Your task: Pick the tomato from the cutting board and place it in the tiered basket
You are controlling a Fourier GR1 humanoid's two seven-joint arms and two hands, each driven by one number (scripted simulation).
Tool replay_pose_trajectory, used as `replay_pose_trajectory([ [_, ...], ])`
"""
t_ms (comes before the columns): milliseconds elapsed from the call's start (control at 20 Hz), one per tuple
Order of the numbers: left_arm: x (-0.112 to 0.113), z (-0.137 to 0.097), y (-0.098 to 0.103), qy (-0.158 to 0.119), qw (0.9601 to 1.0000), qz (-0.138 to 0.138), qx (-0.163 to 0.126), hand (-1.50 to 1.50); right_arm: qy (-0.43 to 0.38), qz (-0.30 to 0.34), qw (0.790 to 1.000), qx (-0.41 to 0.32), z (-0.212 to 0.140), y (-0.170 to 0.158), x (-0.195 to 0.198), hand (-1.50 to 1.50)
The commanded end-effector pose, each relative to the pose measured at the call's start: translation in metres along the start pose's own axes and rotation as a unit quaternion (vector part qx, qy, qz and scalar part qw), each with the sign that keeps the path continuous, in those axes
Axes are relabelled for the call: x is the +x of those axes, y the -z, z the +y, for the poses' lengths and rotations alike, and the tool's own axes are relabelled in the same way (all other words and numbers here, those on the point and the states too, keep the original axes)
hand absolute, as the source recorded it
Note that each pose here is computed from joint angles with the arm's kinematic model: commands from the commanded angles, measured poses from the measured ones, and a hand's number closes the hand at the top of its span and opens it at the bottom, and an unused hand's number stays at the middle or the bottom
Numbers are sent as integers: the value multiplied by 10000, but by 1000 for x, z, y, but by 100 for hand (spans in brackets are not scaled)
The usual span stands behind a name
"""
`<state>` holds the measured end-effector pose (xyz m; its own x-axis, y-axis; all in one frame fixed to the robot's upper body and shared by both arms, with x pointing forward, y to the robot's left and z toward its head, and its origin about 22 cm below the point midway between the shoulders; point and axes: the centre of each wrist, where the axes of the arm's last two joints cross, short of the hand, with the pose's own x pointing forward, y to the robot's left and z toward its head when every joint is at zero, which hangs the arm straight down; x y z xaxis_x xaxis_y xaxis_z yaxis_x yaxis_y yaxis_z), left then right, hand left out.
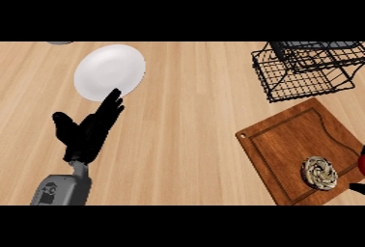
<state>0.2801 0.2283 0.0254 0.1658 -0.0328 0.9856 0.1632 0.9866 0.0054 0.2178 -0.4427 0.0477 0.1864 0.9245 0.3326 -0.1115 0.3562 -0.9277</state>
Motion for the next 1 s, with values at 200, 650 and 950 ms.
replay_pose_trajectory([
  [200, -5, -6, -1, -84, 9999, 123, 41, 0, 1212, -187, 9903, -657, -139, -26, -45, 150],
  [650, 15, 21, 5, -18, 10000, -43, -36, 0, 1302, -855, 9720, -1758, -243, -52, -8, 150],
  [950, -13, -10, 4, -42, 10000, -2, -26, 0, 1227, -961, 9662, -2052, -272, -42, 42, 150],
])
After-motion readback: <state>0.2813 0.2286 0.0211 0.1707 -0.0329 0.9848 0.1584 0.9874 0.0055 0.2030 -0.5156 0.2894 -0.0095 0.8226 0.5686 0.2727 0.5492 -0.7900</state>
